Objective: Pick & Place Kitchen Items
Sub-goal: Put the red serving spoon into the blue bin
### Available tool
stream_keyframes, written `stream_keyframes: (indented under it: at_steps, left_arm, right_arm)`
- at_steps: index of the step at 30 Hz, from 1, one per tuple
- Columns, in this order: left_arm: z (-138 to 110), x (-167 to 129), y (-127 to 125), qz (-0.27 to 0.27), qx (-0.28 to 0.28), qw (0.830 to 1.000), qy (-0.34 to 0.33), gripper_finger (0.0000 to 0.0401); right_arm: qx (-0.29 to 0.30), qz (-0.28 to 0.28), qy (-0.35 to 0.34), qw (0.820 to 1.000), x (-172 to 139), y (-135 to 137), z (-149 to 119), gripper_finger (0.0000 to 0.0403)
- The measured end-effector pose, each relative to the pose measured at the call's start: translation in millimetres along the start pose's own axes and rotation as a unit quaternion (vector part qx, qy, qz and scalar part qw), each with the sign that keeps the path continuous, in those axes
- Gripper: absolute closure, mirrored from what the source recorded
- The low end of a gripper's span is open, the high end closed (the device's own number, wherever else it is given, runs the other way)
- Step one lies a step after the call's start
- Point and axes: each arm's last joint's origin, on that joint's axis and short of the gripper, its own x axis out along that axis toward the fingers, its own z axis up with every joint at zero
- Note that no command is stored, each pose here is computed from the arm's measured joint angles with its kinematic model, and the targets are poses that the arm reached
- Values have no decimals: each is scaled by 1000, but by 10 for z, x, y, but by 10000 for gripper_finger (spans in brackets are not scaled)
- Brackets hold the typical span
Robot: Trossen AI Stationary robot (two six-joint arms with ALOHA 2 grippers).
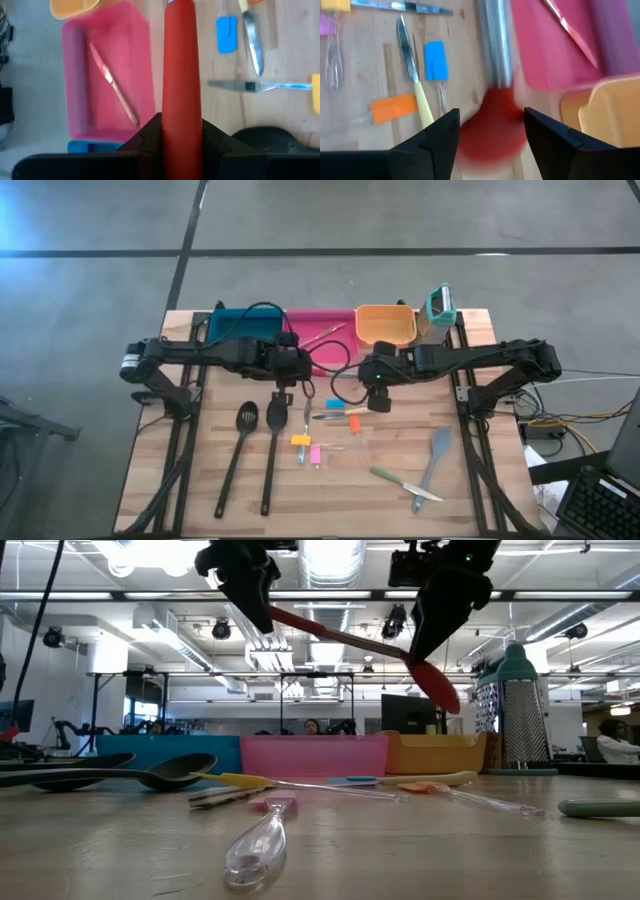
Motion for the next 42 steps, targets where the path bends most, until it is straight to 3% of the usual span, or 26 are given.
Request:
stream_keyframes:
  at_steps: [5, 12, 21, 29, 42]
  left_arm:
    - [-325, -146, 195, 67, -59, 996, 11, 329]
    - [-983, -267, 386, 79, -158, 984, 4, 342]
    - [-1722, -359, 378, 107, -247, 963, -1, 351]
    - [-1977, -420, 297, 110, -253, 961, 7, 351]
    - [-2165, -365, 257, 138, -250, 953, 104, 353]
  right_arm:
    - [15, 1, 4, 1000, -114, -31, -107, 194]
    - [42, -24, -22, 999, -211, -80, -269, 194]
    - [61, -34, -44, 997, -199, -92, -401, 200]
    - [53, -34, -45, 997, -139, -78, -382, 200]
    - [52, -34, -51, 997, -139, -77, -370, 202]
